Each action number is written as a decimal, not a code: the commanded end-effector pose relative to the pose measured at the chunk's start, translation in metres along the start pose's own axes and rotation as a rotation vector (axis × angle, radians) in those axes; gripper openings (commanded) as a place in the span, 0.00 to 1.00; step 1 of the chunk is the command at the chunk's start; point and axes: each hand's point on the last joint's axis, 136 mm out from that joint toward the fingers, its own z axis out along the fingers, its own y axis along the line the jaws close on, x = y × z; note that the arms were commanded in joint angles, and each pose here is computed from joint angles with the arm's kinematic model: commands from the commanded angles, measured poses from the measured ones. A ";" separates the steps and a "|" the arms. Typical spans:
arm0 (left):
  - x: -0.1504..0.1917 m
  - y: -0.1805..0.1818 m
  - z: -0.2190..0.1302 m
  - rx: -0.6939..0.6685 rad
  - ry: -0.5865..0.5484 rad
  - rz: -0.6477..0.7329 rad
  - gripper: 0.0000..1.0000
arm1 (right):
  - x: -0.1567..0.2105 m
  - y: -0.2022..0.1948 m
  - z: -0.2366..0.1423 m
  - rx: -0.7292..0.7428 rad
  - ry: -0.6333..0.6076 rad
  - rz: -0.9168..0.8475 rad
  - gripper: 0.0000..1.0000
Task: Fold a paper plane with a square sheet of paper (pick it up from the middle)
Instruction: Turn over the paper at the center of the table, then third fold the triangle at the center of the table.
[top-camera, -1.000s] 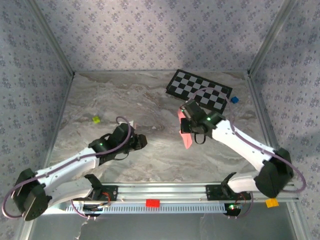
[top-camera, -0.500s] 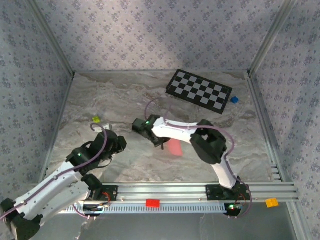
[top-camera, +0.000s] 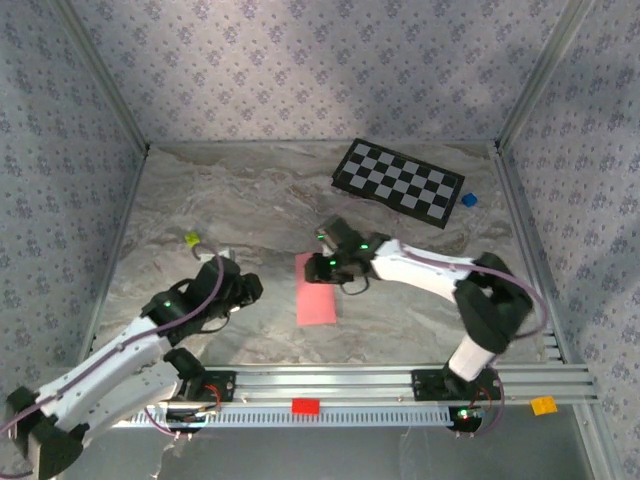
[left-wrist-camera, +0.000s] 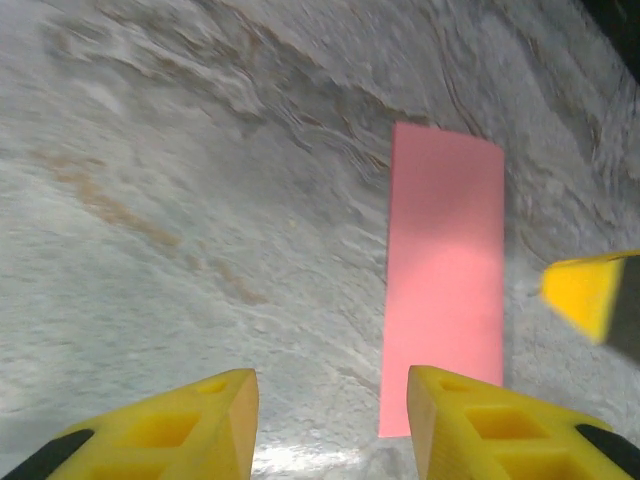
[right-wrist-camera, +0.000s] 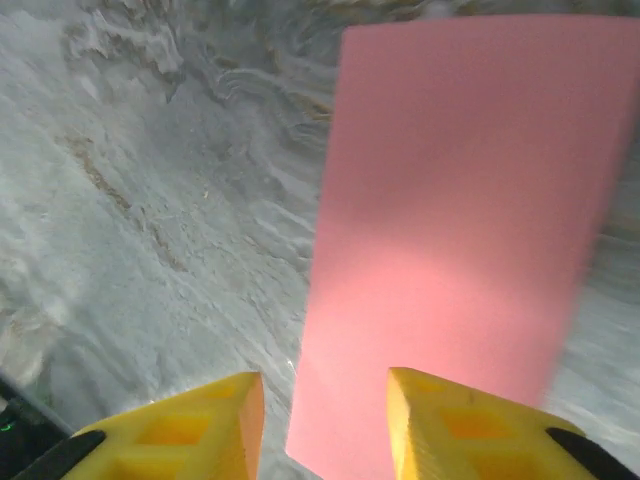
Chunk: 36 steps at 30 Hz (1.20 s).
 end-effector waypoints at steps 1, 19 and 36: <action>0.012 -0.036 0.018 0.132 0.115 0.034 0.43 | 0.007 -0.003 -0.004 -0.220 0.012 0.108 0.17; 0.041 -0.052 0.078 0.135 0.350 -0.029 0.50 | 0.038 -0.054 0.041 -0.228 0.130 0.248 0.09; 0.042 -0.057 0.111 0.159 0.414 -0.085 0.47 | 0.057 -0.085 0.052 -0.203 0.149 0.341 0.09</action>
